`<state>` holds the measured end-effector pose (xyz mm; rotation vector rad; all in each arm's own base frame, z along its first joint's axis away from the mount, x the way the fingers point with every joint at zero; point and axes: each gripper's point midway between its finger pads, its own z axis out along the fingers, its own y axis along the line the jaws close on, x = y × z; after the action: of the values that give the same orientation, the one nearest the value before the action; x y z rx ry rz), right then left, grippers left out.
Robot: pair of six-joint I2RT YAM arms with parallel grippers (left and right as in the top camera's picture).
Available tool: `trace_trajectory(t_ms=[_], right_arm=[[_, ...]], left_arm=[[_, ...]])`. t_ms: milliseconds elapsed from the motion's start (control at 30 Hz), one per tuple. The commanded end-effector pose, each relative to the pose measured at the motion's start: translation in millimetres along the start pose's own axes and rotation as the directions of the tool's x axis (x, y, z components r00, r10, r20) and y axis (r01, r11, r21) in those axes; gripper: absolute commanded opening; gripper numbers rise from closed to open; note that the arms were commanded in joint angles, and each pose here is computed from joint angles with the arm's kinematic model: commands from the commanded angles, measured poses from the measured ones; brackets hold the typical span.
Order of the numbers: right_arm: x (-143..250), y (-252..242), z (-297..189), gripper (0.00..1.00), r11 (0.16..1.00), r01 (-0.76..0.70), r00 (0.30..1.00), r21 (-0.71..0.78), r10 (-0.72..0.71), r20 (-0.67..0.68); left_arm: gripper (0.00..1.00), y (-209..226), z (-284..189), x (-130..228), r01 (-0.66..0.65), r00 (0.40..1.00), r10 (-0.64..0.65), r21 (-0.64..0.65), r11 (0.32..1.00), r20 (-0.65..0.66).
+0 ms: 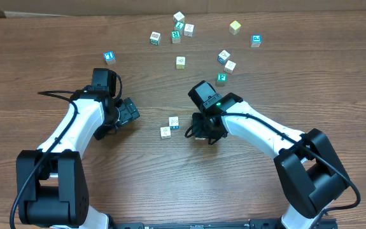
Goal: Form a circle
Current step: 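Lower the 7 block beside the J and Y blocks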
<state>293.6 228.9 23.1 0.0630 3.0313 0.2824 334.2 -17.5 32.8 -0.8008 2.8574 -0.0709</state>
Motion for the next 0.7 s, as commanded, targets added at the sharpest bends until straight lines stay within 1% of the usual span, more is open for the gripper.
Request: trace_trajectory(t_ms=[0,200,667], right_arm=[[2.5,7.9,0.2,0.25,0.999,0.032,0.999,-0.007,-0.032,0.016],[8.0,22.6,1.2,0.25,0.992,0.124,0.992,-0.019,-0.123,0.033],[4.9,26.3,1.1,0.25,0.991,0.132,0.99,-0.024,-0.13,0.053]], left_arm=[[1.0,-3.2,-0.7,-2.7,0.016,1.0,-0.016,0.006,1.0,0.001],[1.0,-3.2,-0.7,-2.7,0.016,1.0,-0.016,0.006,1.0,0.001],[1.0,-3.2,-0.7,-2.7,0.016,1.0,-0.016,0.006,1.0,0.001]])
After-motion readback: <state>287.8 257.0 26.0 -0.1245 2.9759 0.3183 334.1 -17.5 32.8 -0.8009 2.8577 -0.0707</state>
